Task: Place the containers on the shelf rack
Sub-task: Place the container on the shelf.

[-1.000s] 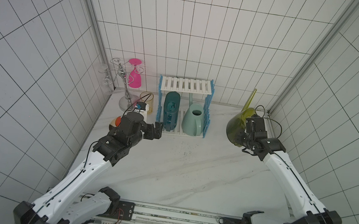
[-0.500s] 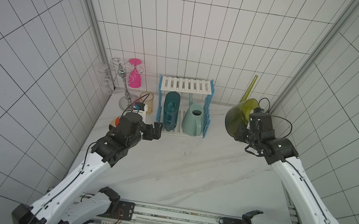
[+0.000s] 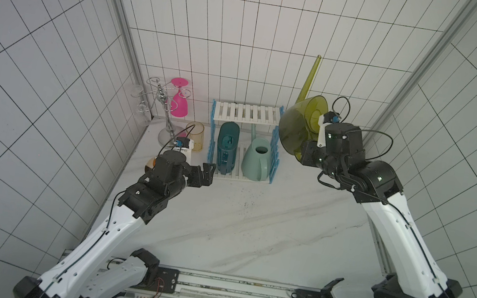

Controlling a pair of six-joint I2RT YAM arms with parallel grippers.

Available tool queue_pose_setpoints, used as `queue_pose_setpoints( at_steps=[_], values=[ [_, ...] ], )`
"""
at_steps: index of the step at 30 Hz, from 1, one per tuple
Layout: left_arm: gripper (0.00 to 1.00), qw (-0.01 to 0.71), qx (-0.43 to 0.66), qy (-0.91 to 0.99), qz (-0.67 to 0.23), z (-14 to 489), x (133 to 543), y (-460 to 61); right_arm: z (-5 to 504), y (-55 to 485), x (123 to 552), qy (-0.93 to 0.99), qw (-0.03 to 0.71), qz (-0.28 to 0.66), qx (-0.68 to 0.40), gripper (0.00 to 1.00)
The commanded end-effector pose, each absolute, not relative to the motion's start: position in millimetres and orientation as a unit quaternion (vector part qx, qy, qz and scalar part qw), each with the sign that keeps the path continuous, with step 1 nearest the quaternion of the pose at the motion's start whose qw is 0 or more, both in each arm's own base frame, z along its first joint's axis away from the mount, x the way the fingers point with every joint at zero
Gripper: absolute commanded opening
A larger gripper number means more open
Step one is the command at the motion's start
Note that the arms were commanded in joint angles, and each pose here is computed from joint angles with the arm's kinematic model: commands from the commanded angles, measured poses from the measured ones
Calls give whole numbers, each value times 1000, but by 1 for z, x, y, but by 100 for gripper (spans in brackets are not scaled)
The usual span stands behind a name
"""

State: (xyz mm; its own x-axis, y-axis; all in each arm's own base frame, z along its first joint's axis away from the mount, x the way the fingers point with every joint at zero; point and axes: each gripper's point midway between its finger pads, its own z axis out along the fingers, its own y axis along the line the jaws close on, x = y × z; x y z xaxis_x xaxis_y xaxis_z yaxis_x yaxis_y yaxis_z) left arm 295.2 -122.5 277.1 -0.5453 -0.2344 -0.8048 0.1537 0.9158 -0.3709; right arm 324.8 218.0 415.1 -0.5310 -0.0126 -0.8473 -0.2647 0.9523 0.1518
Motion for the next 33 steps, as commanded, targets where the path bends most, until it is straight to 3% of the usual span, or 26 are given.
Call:
queue_pose_setpoints(
  at_steps=[1, 11, 33],
  values=[
    [99, 480, -26, 851, -213, 280, 295, -123, 431, 237, 339, 855, 489, 134, -103, 0],
    [99, 479, -22, 850, -220, 280, 291, -124, 449, 279, 384, 839, 506, 161, -119, 0],
    [99, 475, -23, 851, -223, 278, 291, -125, 417, 309, 454, 838, 490, 209, -121, 0]
  ],
)
